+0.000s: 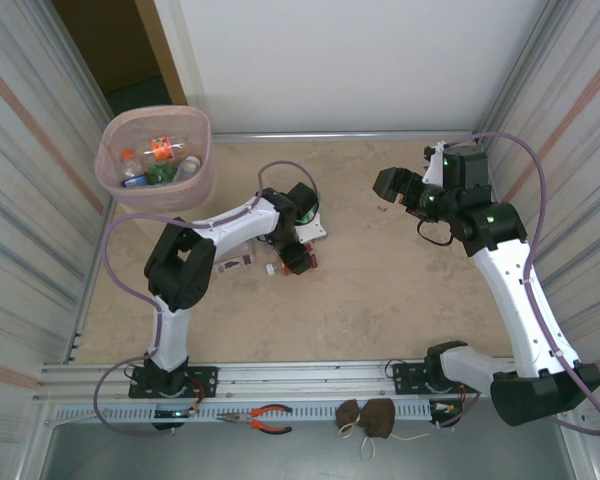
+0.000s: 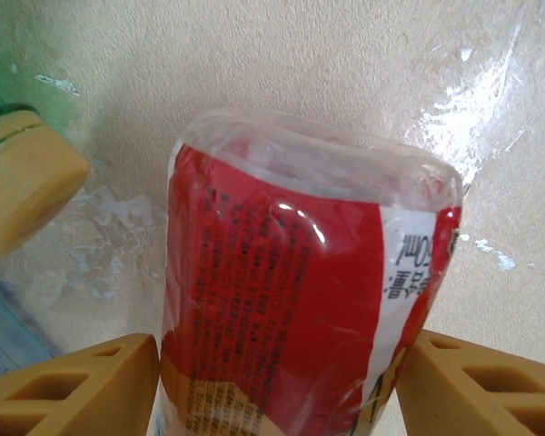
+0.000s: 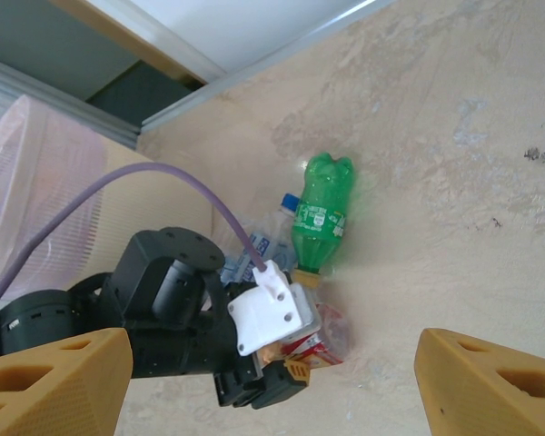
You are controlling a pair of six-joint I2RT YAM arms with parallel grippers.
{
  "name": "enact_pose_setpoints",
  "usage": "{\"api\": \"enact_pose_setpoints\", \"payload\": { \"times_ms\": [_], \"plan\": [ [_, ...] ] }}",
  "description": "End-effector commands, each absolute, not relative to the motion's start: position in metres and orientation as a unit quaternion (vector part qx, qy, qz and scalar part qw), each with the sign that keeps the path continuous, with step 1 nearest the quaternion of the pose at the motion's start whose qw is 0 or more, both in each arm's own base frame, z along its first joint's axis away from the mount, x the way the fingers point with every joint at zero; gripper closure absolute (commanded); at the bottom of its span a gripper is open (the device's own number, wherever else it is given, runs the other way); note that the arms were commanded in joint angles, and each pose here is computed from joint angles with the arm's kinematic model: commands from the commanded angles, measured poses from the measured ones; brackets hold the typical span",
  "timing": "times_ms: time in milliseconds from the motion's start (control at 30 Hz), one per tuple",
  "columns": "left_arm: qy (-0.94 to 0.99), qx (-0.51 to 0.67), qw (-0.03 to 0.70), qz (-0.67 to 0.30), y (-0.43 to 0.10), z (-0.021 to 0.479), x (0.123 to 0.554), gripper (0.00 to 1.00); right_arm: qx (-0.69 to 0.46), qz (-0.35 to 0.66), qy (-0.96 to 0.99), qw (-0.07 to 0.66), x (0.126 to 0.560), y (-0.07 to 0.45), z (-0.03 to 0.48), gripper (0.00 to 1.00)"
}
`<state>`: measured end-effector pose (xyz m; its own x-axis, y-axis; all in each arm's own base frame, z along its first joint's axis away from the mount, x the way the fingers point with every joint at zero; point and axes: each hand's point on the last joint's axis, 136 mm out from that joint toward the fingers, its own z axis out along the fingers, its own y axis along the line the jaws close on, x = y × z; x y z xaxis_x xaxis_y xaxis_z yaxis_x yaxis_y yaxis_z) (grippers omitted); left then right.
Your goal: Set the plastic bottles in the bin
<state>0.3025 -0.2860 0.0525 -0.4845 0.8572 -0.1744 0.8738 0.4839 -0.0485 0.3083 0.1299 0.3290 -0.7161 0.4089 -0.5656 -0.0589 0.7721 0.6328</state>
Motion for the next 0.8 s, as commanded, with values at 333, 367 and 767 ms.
{"api": "enact_pose_setpoints", "payload": {
  "times_ms": [333,367,767],
  "plan": [
    [0.865,0.494,0.038,-0.079,-0.2866,0.0454,0.2839,0.28,0.099,0.328,0.861,0.377,0.2985,0.1258,0.3407,0.20],
    [0.865,0.494,0.037,-0.078,-0.2864,0.0451,0.2838,0.28,0.100,0.327,0.860,0.378,0.2986,0.1254,0.3410,0.20],
    [0.868,0.490,0.029,-0.079,-0.2879,0.0393,0.2805,0.32,0.100,0.326,0.861,0.377,0.2973,0.1250,0.3391,0.20]
  ]
}}
